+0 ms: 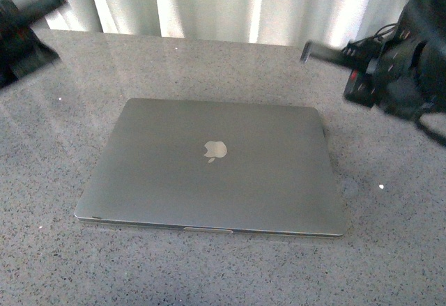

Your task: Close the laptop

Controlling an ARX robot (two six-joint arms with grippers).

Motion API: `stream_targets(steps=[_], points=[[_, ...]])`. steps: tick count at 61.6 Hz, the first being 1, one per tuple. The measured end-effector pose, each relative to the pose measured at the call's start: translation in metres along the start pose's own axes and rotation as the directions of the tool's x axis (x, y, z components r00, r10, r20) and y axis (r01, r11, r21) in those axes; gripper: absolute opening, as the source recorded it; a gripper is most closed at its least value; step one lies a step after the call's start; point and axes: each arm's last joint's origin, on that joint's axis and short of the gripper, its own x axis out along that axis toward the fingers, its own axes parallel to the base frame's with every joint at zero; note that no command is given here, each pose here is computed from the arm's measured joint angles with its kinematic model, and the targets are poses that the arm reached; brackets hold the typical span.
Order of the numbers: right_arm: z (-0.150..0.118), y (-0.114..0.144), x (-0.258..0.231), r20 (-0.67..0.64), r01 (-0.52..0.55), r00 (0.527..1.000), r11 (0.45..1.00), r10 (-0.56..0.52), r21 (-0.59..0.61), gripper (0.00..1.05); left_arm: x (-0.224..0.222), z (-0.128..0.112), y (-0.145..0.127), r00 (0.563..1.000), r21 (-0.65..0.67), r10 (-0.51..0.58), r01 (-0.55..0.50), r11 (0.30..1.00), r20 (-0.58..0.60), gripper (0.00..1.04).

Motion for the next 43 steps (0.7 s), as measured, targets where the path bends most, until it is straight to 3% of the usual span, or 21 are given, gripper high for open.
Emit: stream_targets(steps=[8, 11, 21, 33, 36, 39, 43], points=[[0.024, -0.004, -0.026, 0.208, 0.036, 0.978, 0.991, -0.008, -0.128, 0.01, -0.036, 0.038, 0.003, 0.962, -0.003, 0.033, -0.033, 0.999, 0.272, 0.04], [0.028, -0.008, -0.035, 0.271, 0.054, 0.963, 0.981, -0.001, -0.186, 0.03, -0.044, 0.044, 0.004, 0.948, -0.003, 0.035, -0.036, 0.999, 0.318, 0.10], [0.033, -0.015, -0.048, 0.347, 0.109, 0.938, 0.945, 0.005, -0.308, 0.32, -0.050, 0.047, 0.006, 0.938, 0.005, 0.044, -0.048, 0.999, 0.343, 0.40], [0.031, -0.016, -0.048, 0.342, 0.120, 0.940, 0.933, 0.003, -0.339, 0.66, -0.048, 0.045, 0.007, 0.943, 0.011, 0.039, -0.045, 0.999, 0.331, 0.75], [0.031, -0.016, -0.048, 0.342, 0.121, 0.940, 0.931, 0.004, -0.343, 0.78, -0.048, 0.044, 0.007, 0.943, 0.026, 0.029, -0.039, 0.999, 0.331, 0.84], [0.029, -0.019, -0.046, 0.383, 0.071, 0.922, 0.943, 0.063, -0.326, 0.76, -0.052, 0.039, 0.008, 0.927, 0.150, -0.075, 0.020, 0.988, 0.368, 0.74], [0.021, -0.031, -0.052, 0.473, -0.039, 0.860, 0.948, 0.194, -0.317, 0.62, -0.060, 0.030, 0.011, 0.909, 0.284, -0.133, 0.017, 0.959, 0.395, 0.62]])
